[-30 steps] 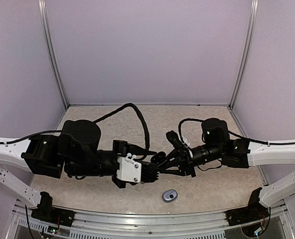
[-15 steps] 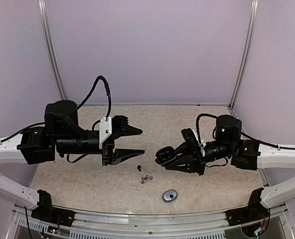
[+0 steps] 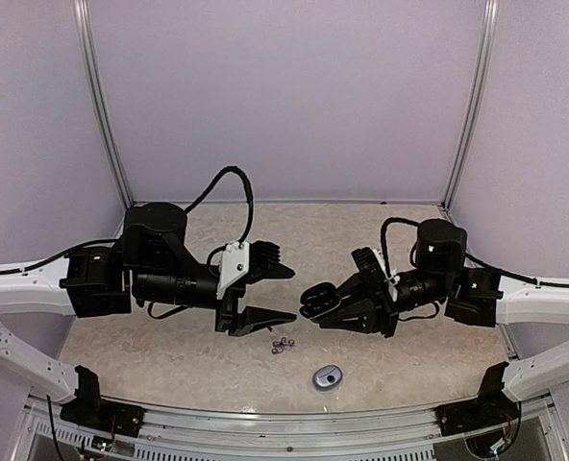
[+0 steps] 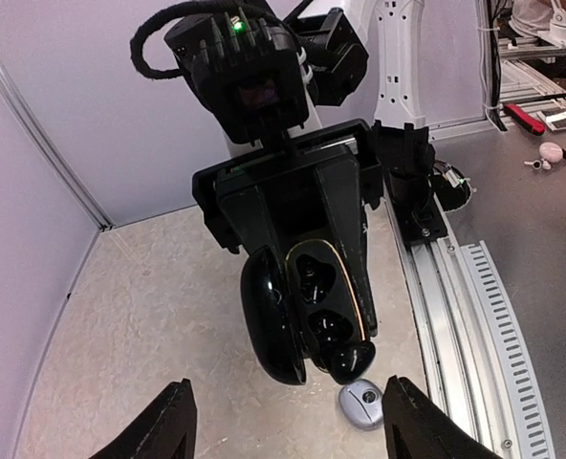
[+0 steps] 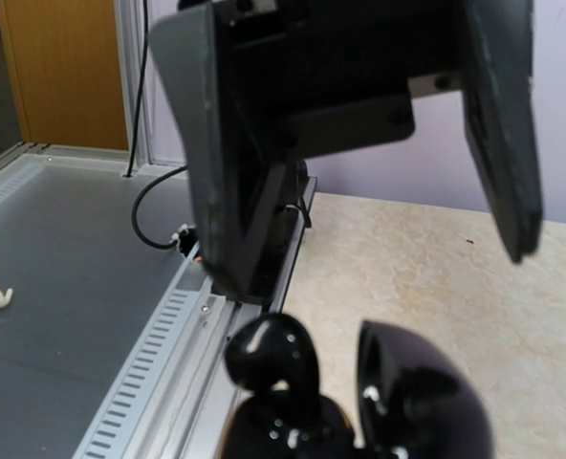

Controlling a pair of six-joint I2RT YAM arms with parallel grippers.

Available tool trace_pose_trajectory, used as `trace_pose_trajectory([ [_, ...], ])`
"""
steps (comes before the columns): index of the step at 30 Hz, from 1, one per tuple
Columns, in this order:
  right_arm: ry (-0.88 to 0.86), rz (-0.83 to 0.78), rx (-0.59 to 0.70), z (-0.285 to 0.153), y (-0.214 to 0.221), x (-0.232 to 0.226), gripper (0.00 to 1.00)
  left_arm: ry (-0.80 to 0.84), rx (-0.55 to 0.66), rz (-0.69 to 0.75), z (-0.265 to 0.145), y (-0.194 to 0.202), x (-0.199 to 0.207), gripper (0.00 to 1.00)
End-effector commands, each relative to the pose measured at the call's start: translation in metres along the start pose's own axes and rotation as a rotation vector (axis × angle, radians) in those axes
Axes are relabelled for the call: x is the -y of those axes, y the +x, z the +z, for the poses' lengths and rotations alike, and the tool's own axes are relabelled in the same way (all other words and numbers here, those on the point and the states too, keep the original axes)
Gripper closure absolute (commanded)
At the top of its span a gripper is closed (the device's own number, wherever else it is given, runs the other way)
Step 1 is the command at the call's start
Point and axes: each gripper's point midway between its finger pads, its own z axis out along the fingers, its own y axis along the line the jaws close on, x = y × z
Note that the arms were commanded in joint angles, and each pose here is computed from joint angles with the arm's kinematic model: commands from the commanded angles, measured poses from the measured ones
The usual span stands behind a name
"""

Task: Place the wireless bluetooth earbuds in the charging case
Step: Adjust the left earbud in the left side groove of the charging case.

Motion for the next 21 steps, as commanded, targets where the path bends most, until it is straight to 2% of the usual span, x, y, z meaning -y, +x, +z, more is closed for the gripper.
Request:
trace_pose_trajectory([
  [1, -0.013, -0.048, 0.036, -0.001, -0.016, 0.000, 1.00, -0.040, 0.033, -0.009, 0.001, -0.018, -0.013, 0.33],
  [13, -0.009, -0.051, 0.036, -0.002, -0.016, -0.001, 1.00, -0.024, 0.021, 0.009, 0.012, -0.019, -0.011, 0.34],
  [21, -0.010, -0.053, 0.039, -0.002, -0.016, -0.002, 1.00, -0.070, 0.008, 0.008, 0.018, -0.018, -0.021, 0.36],
])
